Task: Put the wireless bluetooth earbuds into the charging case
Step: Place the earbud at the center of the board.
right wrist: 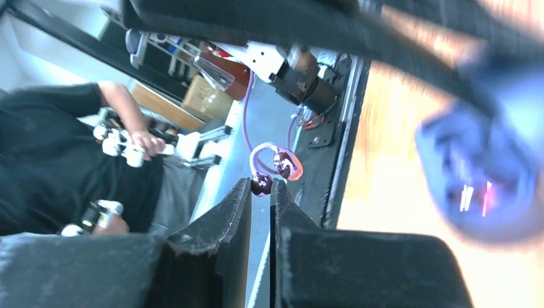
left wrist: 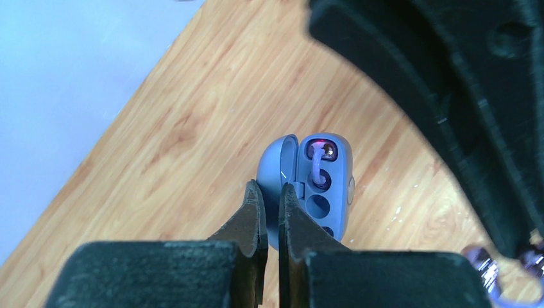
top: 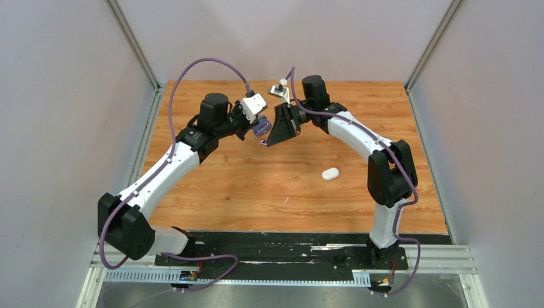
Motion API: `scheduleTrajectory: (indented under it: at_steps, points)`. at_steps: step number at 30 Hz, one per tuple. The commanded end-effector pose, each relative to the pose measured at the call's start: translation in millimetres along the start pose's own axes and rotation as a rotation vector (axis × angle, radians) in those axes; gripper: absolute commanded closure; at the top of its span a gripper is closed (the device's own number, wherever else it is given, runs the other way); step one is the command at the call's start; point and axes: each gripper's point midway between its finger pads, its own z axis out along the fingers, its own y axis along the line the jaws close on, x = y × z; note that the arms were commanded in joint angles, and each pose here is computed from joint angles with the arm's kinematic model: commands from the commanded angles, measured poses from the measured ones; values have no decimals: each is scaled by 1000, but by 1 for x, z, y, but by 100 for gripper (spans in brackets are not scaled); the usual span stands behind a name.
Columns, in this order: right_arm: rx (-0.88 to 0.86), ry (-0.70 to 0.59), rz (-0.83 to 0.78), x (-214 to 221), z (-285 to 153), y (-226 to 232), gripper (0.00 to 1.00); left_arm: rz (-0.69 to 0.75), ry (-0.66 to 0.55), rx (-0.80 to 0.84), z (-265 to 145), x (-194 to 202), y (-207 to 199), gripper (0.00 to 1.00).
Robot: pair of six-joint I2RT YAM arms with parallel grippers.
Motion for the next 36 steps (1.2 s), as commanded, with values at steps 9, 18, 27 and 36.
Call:
scheduleTrajectory:
  at_steps: [9,18,27,36]
  points:
    - [43,-119,660,95,-53,-47,100,-136,114,-225,-40,21,25,100]
    - [155,-187,1032,149,-55,-118,100,-180,123,-209,-49,25,16,100]
    - [448,-187,1117,176,-53,-173,95,-187,151,-219,-54,33,19,100]
    - [601,-197,1226,211,-71,-193,94,-213,171,-222,-52,39,23,100]
